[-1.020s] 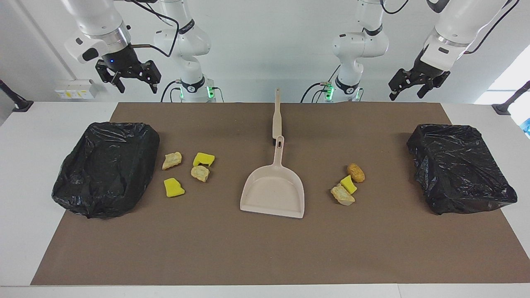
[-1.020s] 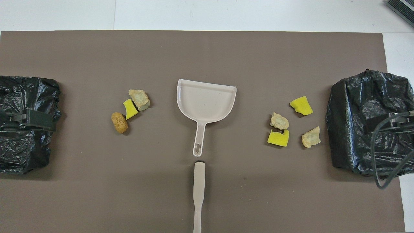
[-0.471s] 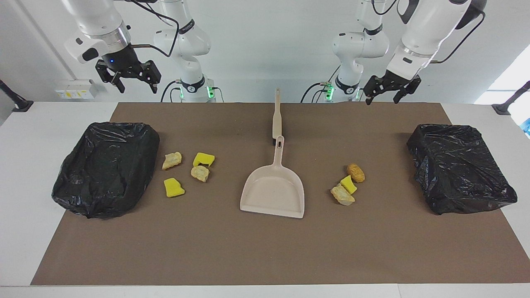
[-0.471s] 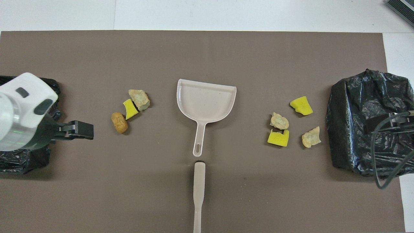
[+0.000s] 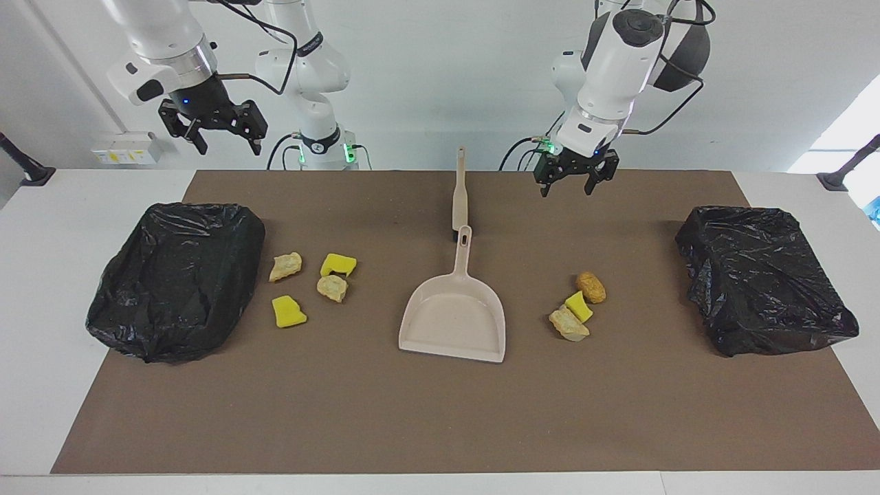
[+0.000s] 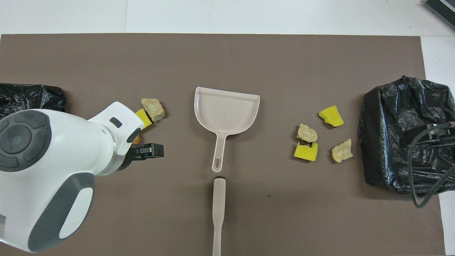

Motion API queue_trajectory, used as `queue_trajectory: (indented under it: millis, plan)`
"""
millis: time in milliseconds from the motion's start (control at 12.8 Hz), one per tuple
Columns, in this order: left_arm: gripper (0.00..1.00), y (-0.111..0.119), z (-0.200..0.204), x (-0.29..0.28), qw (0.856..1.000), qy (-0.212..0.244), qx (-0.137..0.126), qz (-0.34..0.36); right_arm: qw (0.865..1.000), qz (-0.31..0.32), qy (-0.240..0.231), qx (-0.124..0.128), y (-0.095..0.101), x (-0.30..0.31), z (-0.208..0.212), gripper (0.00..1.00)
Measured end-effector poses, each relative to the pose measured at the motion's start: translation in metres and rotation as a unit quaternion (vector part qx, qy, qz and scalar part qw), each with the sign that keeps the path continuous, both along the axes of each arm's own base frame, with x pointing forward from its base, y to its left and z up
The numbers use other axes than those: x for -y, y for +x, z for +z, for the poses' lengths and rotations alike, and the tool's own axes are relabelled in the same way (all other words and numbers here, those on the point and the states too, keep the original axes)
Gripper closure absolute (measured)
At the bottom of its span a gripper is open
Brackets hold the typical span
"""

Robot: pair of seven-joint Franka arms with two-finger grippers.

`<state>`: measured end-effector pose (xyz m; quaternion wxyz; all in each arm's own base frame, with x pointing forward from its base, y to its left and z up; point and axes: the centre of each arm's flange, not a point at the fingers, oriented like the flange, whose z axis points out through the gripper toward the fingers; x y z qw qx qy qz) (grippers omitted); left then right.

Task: Sweep and dump trash in bin

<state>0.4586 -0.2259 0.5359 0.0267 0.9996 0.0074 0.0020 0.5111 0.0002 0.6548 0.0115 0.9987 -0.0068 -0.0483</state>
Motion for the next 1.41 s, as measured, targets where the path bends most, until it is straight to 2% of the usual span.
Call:
queue_trajectory:
  millis: [235, 863, 1098, 1412]
  plan:
    - [0.0, -0.016, -0.024, 0.028, 1.0, 0.002, -0.005, -0.014, 1.0, 0.007, 0.001, 0.0, 0.0, -0.007, 0.0, 0.0]
    - [0.0, -0.087, -0.134, 0.122, 0.998, 0.017, -0.026, -0.048, 0.999, 0.031, 0.016, 0.003, -0.005, -0.036, -0.009, 0.0]
    - [0.0, -0.12, -0.158, 0.139, 0.996, 0.029, -0.039, -0.072, 0.999, 0.036, 0.016, 0.02, 0.0, -0.043, -0.027, 0.0]
    - [0.0, -0.163, -0.18, 0.159, 0.995, 0.03, -0.041, -0.086, 0.998, 0.04, 0.031, 0.024, -0.003, -0.052, -0.031, 0.0]
